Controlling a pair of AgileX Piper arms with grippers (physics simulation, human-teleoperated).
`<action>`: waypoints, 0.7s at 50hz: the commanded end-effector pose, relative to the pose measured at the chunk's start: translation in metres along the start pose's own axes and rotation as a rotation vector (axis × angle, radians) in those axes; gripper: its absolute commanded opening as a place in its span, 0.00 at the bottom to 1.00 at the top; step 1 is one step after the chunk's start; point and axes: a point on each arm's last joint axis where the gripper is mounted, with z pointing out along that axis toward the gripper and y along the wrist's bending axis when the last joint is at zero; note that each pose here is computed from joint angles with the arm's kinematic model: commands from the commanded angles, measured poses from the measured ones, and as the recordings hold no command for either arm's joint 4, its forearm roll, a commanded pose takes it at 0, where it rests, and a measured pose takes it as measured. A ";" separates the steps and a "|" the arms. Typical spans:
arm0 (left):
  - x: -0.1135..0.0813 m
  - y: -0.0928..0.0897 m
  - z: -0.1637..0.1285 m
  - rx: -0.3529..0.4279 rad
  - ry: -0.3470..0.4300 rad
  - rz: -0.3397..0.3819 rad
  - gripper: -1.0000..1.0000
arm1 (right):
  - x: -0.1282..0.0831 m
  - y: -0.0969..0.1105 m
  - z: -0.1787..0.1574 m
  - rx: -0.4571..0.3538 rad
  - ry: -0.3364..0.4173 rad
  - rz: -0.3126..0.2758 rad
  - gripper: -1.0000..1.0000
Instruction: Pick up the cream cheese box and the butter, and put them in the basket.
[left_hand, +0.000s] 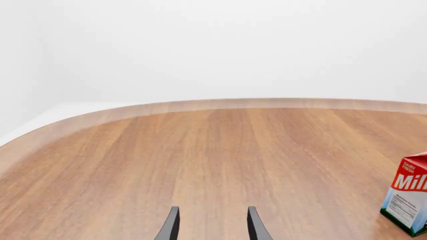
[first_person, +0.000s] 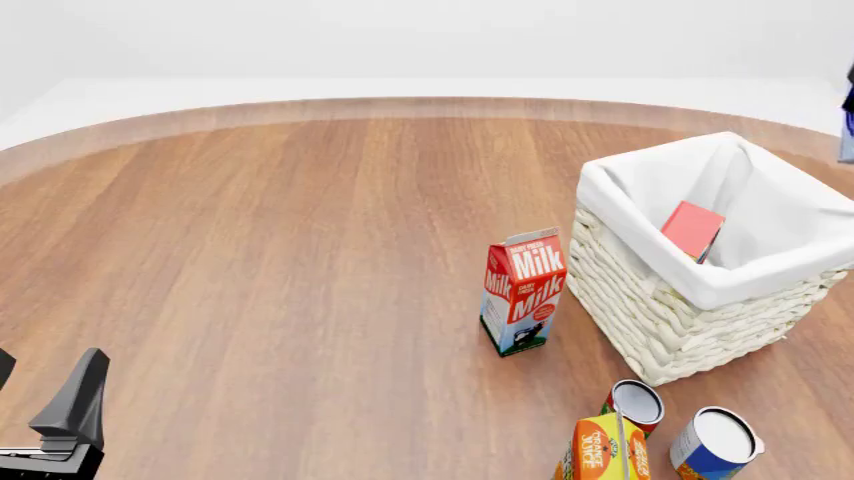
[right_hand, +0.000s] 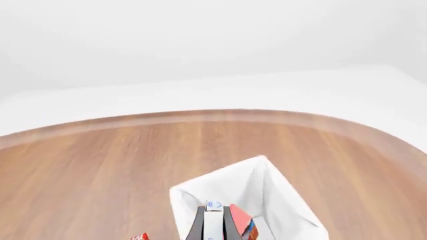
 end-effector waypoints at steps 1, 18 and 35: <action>0.000 0.000 0.000 0.000 0.000 0.000 1.00 | 0.007 -0.012 0.011 0.068 0.000 0.026 0.00; 0.000 0.000 0.000 0.000 0.000 0.000 1.00 | 0.023 -0.016 0.020 0.082 0.030 0.037 0.00; 0.000 0.000 0.000 0.000 0.000 0.000 1.00 | 0.028 -0.025 0.030 0.127 0.028 0.059 0.00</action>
